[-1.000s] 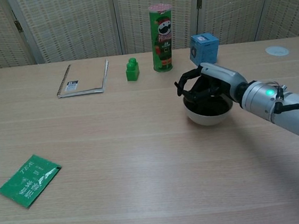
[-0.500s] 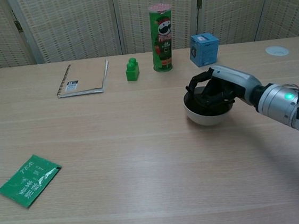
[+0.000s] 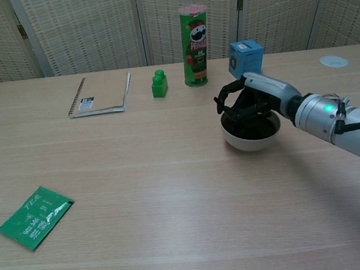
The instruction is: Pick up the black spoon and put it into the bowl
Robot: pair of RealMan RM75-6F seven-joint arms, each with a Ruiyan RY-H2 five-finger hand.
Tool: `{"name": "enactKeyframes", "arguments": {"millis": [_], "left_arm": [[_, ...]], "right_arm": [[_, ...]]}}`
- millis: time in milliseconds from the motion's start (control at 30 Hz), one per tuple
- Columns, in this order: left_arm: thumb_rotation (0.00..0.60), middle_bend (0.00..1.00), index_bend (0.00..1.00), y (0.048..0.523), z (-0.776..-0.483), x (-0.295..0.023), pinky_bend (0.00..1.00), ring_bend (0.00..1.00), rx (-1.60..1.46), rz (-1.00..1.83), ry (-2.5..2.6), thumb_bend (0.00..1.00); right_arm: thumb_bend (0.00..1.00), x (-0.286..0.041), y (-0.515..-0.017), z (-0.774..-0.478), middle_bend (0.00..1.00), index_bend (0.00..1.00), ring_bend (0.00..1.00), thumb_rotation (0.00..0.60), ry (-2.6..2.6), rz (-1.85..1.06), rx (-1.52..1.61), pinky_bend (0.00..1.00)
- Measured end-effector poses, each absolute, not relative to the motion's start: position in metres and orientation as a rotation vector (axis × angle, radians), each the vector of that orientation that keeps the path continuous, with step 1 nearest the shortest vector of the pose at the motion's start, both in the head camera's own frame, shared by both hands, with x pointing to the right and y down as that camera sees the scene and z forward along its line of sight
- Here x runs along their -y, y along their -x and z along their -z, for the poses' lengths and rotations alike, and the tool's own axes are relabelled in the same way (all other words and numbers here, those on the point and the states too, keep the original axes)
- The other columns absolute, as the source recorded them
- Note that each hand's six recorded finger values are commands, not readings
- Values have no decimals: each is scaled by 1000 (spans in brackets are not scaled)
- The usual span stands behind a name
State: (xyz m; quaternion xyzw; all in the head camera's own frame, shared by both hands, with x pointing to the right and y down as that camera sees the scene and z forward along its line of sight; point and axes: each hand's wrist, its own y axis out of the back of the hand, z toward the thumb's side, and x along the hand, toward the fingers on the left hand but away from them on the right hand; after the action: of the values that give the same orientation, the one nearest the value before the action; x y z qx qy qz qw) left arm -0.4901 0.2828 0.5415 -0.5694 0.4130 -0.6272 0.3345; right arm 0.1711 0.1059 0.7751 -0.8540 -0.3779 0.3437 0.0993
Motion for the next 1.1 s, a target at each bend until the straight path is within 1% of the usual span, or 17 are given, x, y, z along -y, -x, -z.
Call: {"name": "enactKeyframes", "arguments": {"millis": [300,533,600,667,733,800,833,933,1033,1100], "left_arm": [[600,164,207,490,-541,-283,184,131,-1084,1626,1493,161],[600,164,207,490,-542,-283,184,130,-1082,1621,1499,162],[600,164,207,489,-541,-283,183,131,-1083,1617,1499,162],[600,164,207,489,-541,-283,183,131,-1086,1617,1497,162],[600,164,207,490,-540,-283,183,131,-1089,1617,1495,162],[600,164,207,489,-540,-283,183,131,-1089,1615,1495,162],[600,164,207,489,-540,-282,183,131,-1088,1615,1496,162],[600,164,207,487,-541,-281,184,131,-1084,1608,1502,162],[600,164,206,486,-542,-280,184,130,-1085,1602,1506,162],[600,164,206,485,-543,-279,184,130,-1082,1598,1511,162]], "right_arm": [[529,-123,-169,-770,999,780,1000,600,2561,-995,1056,1000],[529,-125,-193,-763,999,781,1000,600,2507,-1030,1024,1000],[504,-123,-198,-763,999,773,1000,600,2489,-1042,1027,1000],[339,-120,-203,-762,995,656,1000,600,2472,-1052,1029,1000],[121,-121,-205,-761,984,430,1000,600,2474,-1056,1037,1000],[52,-122,-207,-760,975,298,1000,600,2474,-1058,1034,1000],[22,-123,-208,-759,970,214,1000,600,2475,-1059,1029,1000],[7,-127,-211,-755,960,84,1000,600,2478,-1054,1023,1000],[7,-128,-215,-749,949,13,1000,600,2471,-1043,1025,1000],[7,-129,-217,-746,946,0,1000,600,2468,-1040,1028,1000]]}}
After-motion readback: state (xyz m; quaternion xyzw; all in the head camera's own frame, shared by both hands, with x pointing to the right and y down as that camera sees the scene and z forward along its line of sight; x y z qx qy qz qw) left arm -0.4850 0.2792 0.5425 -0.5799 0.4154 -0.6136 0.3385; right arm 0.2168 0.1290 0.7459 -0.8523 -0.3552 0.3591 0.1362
